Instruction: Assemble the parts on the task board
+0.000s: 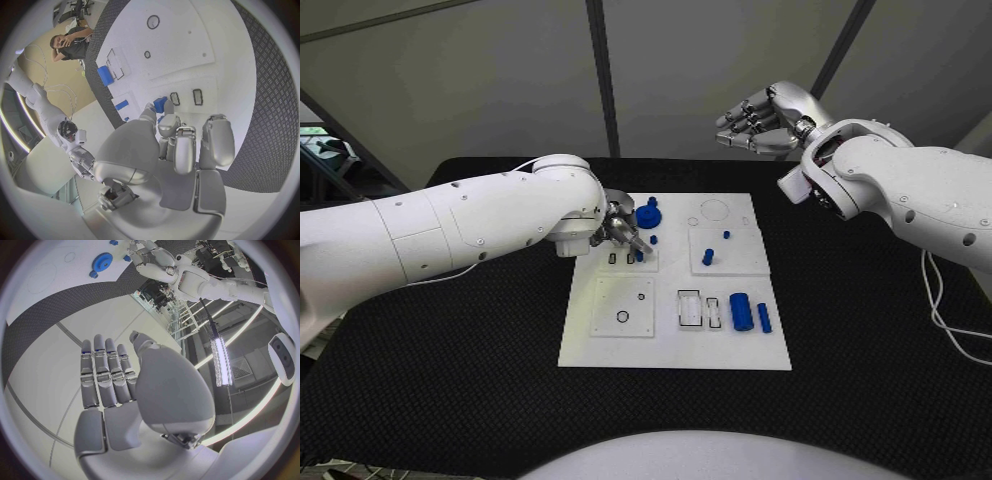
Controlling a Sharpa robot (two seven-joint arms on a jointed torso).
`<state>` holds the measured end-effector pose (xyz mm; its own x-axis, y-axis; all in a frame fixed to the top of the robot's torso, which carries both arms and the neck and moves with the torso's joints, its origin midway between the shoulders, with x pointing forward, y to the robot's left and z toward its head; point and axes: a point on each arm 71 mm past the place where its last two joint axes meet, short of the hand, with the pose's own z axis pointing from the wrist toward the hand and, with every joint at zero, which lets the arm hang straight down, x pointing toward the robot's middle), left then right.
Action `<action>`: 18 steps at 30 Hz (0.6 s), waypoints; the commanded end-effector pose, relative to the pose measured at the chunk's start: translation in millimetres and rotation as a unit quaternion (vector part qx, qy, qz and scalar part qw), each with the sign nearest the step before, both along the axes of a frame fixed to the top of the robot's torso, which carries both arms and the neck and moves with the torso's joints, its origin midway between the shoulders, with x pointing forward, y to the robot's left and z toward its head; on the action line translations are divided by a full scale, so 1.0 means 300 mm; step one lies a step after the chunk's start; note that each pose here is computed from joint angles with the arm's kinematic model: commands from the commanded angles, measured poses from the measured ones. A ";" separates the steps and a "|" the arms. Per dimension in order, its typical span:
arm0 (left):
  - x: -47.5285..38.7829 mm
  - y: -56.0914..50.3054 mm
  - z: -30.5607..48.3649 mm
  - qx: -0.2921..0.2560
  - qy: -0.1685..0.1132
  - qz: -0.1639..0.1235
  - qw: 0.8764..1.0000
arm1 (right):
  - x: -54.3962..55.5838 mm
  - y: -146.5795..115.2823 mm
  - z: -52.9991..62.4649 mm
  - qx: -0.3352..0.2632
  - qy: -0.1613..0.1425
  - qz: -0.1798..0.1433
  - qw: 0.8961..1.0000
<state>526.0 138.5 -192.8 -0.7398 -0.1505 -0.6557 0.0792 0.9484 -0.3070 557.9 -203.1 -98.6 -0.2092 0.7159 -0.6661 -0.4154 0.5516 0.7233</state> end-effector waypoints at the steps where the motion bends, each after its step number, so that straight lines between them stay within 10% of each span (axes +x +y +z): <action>1: -0.003 0.000 -0.001 -0.002 0.002 0.002 1.000 | 0.001 0.003 0.003 -0.004 0.002 0.005 1.000; 18: -0.020 0.014 -0.003 -0.030 0.020 0.016 0.999 | 0.009 -0.002 -0.001 -0.011 0.002 0.004 1.000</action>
<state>521.5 141.9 -192.4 -0.7495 -0.1840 -0.6359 0.0589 0.9382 -0.3410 560.4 -204.5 -100.4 -0.2135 0.7044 -0.6769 -0.4099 0.5644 0.7166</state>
